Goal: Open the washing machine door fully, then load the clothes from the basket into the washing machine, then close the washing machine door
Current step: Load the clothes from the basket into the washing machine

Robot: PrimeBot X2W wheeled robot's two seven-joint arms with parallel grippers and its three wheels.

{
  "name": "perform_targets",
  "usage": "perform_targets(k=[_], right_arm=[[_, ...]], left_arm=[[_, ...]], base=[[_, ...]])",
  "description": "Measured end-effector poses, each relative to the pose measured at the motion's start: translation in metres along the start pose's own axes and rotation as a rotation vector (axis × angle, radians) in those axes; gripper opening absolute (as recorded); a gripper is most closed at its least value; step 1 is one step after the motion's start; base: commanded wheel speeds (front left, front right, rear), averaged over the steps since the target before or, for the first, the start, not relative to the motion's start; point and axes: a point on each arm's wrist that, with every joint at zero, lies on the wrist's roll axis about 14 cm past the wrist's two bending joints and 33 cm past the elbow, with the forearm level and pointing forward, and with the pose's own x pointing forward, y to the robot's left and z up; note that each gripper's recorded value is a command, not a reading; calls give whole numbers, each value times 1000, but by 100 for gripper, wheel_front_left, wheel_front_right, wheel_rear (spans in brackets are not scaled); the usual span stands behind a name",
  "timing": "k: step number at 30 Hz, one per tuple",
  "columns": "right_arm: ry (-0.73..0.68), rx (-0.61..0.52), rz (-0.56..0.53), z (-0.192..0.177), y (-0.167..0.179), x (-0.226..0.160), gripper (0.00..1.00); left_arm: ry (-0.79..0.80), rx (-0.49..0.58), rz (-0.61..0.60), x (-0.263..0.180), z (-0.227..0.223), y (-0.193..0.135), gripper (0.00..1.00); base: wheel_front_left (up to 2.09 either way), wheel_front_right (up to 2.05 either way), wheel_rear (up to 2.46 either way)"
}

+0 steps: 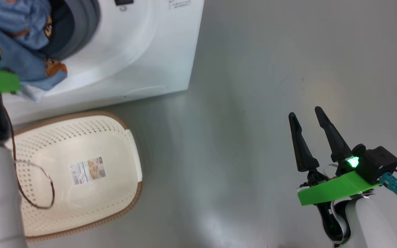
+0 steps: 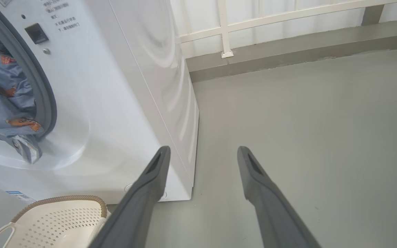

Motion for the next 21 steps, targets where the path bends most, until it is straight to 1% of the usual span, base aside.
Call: perform_targets(k=[4,5,11,17,21], right_arm=[[31,1,-4,-15,-3,7,100],[31,1,-4,-15,-3,7,100],[87,8,-8,-40,-5,12,100],[113,11,-5,-55,-6,19,100],[140,14,-6,-67,-7,19,100]], left_arm=[[77,-6,6,21,-29,5,0],[77,-6,6,21,-29,5,0],[249,-33,13,41,-77,12,0],[328,-31,7,54,-104,14,0],[326,-36,3,63,-112,15,0]], base=[[0,0,0],[0,0,0],[0,0,0],[0,0,0],[0,0,0]])
